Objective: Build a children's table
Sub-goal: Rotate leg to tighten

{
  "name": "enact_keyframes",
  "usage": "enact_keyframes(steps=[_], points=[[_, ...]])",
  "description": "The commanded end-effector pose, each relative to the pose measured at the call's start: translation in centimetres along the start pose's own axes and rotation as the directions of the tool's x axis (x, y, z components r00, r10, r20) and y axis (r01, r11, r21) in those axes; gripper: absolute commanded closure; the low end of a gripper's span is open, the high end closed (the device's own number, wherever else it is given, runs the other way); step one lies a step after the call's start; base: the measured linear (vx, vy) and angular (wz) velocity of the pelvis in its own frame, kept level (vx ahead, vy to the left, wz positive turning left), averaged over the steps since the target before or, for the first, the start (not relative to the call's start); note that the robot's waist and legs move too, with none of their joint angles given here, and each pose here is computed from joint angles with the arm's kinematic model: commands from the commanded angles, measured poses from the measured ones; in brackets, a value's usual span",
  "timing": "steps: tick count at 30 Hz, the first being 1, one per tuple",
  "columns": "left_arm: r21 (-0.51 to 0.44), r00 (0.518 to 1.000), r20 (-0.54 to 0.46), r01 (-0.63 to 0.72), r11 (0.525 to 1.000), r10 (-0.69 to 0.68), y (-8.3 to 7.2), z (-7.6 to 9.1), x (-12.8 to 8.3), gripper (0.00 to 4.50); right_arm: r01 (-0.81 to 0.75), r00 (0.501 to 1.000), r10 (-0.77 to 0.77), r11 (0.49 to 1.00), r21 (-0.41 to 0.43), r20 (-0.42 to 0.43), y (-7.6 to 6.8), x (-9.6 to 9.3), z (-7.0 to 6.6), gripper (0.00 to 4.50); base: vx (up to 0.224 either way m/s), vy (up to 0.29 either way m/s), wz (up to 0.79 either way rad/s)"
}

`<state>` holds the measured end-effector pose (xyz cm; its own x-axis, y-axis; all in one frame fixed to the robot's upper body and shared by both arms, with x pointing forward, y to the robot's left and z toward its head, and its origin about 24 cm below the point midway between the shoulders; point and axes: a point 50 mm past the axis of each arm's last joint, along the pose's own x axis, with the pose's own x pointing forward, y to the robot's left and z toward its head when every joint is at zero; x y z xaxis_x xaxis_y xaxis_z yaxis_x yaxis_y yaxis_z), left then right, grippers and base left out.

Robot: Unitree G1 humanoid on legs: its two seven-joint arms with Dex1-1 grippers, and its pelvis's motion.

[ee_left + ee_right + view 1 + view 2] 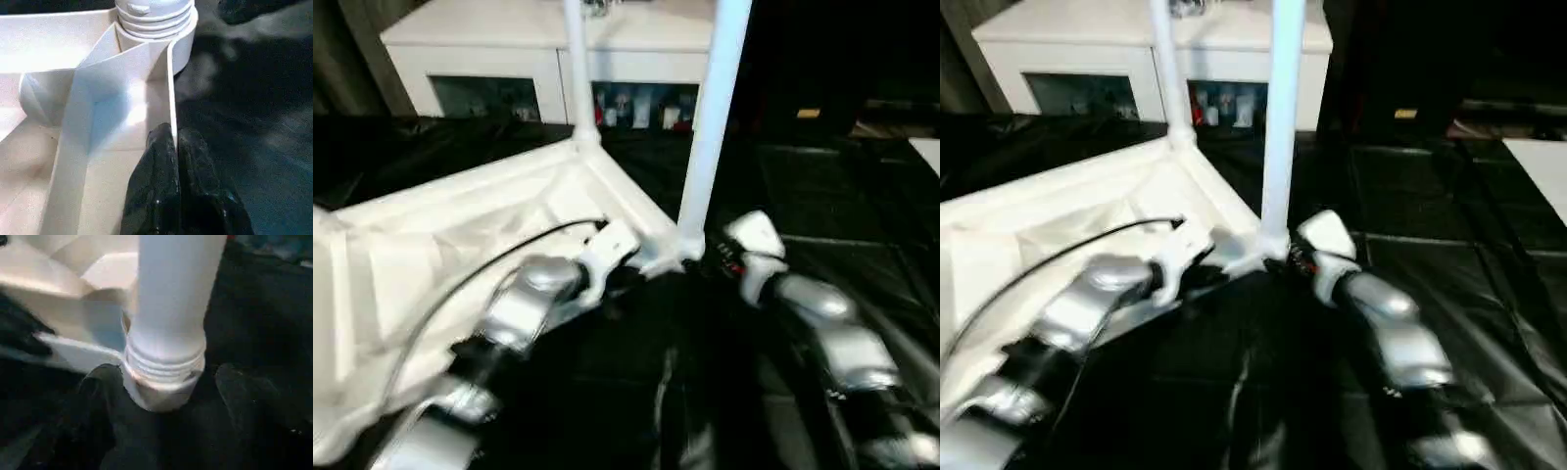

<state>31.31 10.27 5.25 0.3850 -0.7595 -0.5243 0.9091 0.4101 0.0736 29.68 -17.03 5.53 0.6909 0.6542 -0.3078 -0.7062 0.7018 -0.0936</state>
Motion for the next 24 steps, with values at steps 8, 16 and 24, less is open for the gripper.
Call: enact_keyframes(steps=[8, 16, 24], points=[[0.044, 0.961, -0.044, 0.275, 0.961, -0.273, -2.2, -0.8, -1.2, 4.50, -0.236, 0.972, 0.236, 0.971, -0.031, -0.012, 1.4, -1.2, -0.4, 1.06, 0.000, 0.000, 0.00], [0.044, 0.960, -0.046, 0.277, 0.960, -0.275, -2.0, -0.8, -1.6, 4.50, -0.275, 0.961, 0.274, 0.961, -0.029, -0.037, 1.6, -1.4, -1.0, 1.21, 0.000, 0.000, 0.00], [0.044, 0.961, -0.051, 0.272, 0.961, -0.270, -1.9, -0.9, -1.7, 4.50, -0.283, 0.959, 0.283, 0.959, -0.014, -0.031, 1.5, -1.3, -1.1, 1.77, 0.000, 0.000, 0.00]])
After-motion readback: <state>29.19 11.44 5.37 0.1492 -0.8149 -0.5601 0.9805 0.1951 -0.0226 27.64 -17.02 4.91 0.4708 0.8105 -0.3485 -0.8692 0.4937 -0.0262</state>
